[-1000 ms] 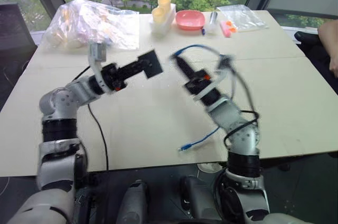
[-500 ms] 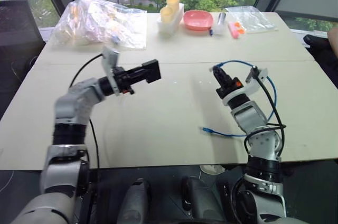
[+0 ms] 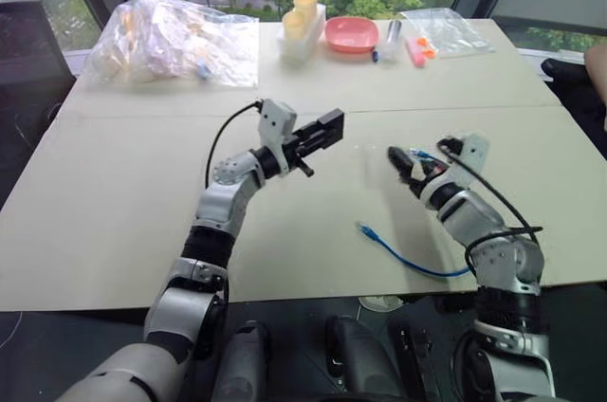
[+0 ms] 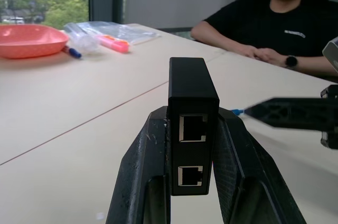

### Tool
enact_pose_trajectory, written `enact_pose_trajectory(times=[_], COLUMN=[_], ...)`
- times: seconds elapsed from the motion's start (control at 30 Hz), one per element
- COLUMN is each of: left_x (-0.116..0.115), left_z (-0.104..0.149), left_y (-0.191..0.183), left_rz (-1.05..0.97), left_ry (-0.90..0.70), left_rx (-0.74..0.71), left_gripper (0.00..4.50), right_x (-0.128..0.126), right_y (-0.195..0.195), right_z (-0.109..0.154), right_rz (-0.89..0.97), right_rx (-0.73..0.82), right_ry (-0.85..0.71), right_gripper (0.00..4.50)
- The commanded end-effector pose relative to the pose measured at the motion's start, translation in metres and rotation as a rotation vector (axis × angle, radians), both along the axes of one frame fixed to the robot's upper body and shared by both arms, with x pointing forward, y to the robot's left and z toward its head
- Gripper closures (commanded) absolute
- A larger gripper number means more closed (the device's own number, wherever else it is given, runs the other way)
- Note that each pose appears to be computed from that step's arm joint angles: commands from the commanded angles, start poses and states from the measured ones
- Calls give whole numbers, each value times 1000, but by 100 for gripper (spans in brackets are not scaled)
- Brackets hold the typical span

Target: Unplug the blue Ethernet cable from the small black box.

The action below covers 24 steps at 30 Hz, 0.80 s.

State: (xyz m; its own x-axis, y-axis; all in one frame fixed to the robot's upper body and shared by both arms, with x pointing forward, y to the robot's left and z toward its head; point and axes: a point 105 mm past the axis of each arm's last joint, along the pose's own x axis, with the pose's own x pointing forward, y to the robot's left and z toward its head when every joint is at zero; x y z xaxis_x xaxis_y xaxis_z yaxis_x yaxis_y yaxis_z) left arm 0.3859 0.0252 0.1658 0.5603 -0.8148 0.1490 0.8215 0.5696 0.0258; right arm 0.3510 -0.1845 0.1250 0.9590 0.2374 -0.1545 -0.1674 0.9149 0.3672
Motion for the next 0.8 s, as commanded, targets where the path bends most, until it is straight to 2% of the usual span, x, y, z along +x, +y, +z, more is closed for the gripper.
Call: enact_pose_trajectory(times=[0.03, 0.2, 0.27, 0.3, 0.47, 0.53, 0.63, 0.73, 0.8], left_x=[-8, -9, -7, -6, -6, -6, -1, 2, 1], left_z=[-3, -24, -29, -29, -21, -13, 13, 47, 52], left_y=[-8, -23, -26, -27, -23, -17, 0, 34, 64], left_rz=[-23, -46, -42, -44, -57, -55, -3, 89, 153], left_ry=[-45, -9, -19, -26, -36, -51, -91, -82, -55], left_rx=[43, 88, 123, 132, 107, 105, 78, 18, 48], left_gripper=[401, 401, 299, 274, 66, 2, 2, 2, 2], right_x=[-22, -21, -20, -19, -20, -21, -24, -29, -33], right_y=[28, 25, 27, 27, 29, 29, 27, 19, 17], right_z=[22, 24, 24, 23, 22, 24, 29, 36, 36], right_rz=[208, 173, 170, 168, 183, 187, 191, 187, 222], right_rx=[-137, -109, -112, -115, -137, -142, -146, -142, -175], right_ry=[-132, -171, -178, -180, -200, -215, -251, -294, -305], right_gripper=[2, 2, 0, 0, 0, 0, 0, 0, 0])
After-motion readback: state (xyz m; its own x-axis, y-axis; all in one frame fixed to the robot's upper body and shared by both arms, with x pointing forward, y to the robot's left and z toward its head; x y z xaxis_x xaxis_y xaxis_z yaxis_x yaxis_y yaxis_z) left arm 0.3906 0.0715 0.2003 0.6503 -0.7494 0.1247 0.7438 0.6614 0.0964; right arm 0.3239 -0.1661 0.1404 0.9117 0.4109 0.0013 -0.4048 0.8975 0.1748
